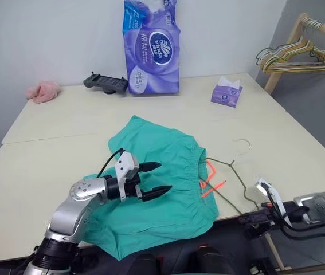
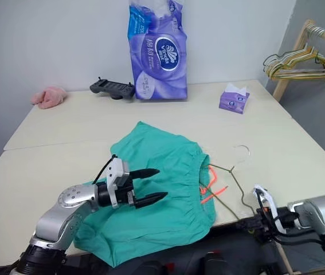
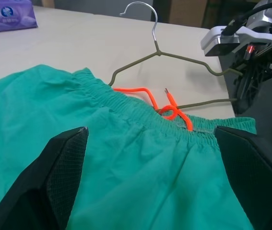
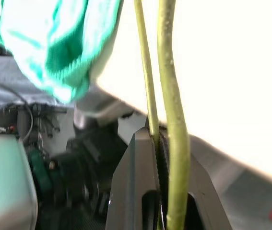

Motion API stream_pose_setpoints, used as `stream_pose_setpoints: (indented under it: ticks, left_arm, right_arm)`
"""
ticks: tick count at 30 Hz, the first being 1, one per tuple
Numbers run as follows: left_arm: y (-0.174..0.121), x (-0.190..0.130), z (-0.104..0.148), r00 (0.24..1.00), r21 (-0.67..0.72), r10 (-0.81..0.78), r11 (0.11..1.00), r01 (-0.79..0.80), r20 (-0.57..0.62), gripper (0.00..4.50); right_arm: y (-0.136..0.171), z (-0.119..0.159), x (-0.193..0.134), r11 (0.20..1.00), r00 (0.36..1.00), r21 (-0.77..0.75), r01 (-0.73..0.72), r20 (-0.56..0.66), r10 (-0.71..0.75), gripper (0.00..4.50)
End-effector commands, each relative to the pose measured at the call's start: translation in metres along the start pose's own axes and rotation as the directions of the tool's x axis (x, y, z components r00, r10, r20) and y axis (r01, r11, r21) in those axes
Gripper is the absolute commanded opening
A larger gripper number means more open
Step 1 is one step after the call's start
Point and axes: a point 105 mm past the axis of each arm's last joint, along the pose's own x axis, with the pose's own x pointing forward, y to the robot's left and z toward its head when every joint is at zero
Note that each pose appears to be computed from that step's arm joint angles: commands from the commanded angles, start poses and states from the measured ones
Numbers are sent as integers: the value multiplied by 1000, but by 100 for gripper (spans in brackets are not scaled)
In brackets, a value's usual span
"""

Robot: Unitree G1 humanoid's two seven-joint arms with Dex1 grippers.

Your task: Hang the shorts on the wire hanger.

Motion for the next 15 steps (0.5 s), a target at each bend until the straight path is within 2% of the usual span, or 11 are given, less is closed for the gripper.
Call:
stream_pose_setpoints:
  ticks: [1, 11, 15]
  left_arm:
    - [2, 1, 6, 1000, 38, -4, 999, 3, 21, 447]
    - [9, 1, 4, 1000, 51, -3, 999, 2, 25, 447]
    - [10, 2, 5, 1000, 57, 0, 998, -1, 28, 447]
  right_arm:
    - [-3, 25, -4, 998, 995, -41, 55, 86, -51, 0]
    - [3, 61, -2, 992, 988, -102, 76, 145, -60, 0]
    - [32, 64, -10, 986, 995, -161, -37, 88, 52, 0]
